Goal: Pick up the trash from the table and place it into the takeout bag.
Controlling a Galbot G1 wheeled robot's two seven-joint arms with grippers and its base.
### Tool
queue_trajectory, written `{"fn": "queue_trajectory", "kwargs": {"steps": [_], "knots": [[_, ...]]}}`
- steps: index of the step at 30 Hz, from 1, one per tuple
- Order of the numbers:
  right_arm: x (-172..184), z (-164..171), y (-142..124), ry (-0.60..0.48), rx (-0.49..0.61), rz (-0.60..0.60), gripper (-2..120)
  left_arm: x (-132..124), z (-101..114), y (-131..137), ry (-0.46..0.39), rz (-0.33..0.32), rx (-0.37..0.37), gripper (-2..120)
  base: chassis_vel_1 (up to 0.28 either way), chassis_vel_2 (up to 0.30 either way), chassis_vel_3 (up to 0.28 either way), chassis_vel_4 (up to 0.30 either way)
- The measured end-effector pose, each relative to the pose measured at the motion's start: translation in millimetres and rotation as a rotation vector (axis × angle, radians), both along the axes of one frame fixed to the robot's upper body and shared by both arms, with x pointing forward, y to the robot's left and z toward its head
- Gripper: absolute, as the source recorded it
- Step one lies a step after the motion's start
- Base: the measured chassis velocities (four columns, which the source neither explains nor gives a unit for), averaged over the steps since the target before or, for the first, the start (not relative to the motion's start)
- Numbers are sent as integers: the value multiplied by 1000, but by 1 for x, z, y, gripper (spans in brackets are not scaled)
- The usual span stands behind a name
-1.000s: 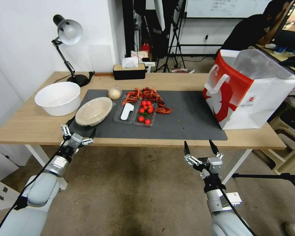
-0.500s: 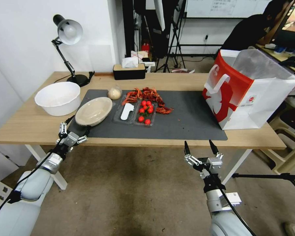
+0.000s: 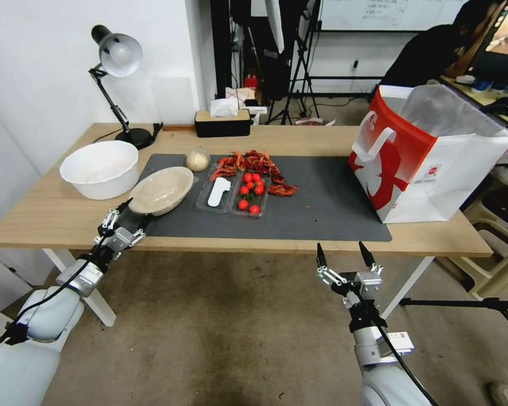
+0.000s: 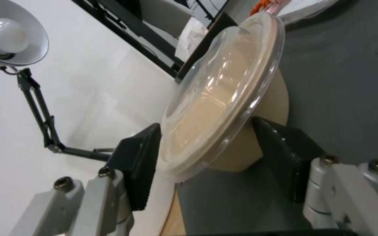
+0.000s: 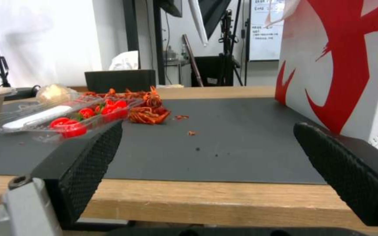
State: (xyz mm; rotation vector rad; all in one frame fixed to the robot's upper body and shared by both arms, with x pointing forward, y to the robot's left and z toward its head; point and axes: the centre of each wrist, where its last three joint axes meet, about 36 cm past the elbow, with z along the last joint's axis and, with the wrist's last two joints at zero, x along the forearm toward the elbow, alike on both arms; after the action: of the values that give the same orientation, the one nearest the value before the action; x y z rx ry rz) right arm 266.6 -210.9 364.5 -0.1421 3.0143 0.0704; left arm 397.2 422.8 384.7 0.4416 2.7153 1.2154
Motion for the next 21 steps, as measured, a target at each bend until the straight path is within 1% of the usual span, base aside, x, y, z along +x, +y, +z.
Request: {"fn": "queue_trajectory", "kwargs": {"steps": [3, 5, 6, 9, 10, 13, 14, 15, 17, 19, 21], "knots": [[0, 0, 0, 0, 1, -1, 98, 0, 1, 1, 0, -5, 9, 54, 0, 0, 0, 0], [0, -1, 0, 0, 1, -1, 97, 1, 2, 2, 2, -11, 18, 44, 0, 0, 0, 0], [0, -1, 0, 0, 1, -1, 97, 1, 2, 2, 2, -11, 18, 44, 0, 0, 0, 0], [0, -1, 1, 0, 2, -2, 96, 2, 4, 5, 8, -24, 35, 36, 0, 0, 0, 0], [0, -1, 1, 0, 2, -2, 96, 2, 4, 5, 8, -24, 35, 36, 0, 0, 0, 0], [-1, -2, 1, 0, 4, -2, 96, 4, 4, 8, 15, -37, 51, 26, 0, 0, 0, 0], [-1, -2, 1, 0, 4, -2, 96, 4, 4, 8, 15, -37, 51, 26, 0, 0, 0, 0], [-1, -2, 2, 0, 4, -3, 96, 4, 4, 9, 16, -41, 58, 23, 0, 0, 0, 0], [-1, -2, 2, -1, 4, -3, 96, 5, 5, 10, 16, -44, 65, 21, 0, 0, 0, 0], [-1, -2, 2, -1, 5, -3, 95, 6, 5, 11, 14, -51, 84, 16, 0, 0, 0, 0], [-1, -2, 2, -1, 5, -3, 95, 6, 6, 11, 13, -53, 89, 15, 0, 0, 0, 0]]}}
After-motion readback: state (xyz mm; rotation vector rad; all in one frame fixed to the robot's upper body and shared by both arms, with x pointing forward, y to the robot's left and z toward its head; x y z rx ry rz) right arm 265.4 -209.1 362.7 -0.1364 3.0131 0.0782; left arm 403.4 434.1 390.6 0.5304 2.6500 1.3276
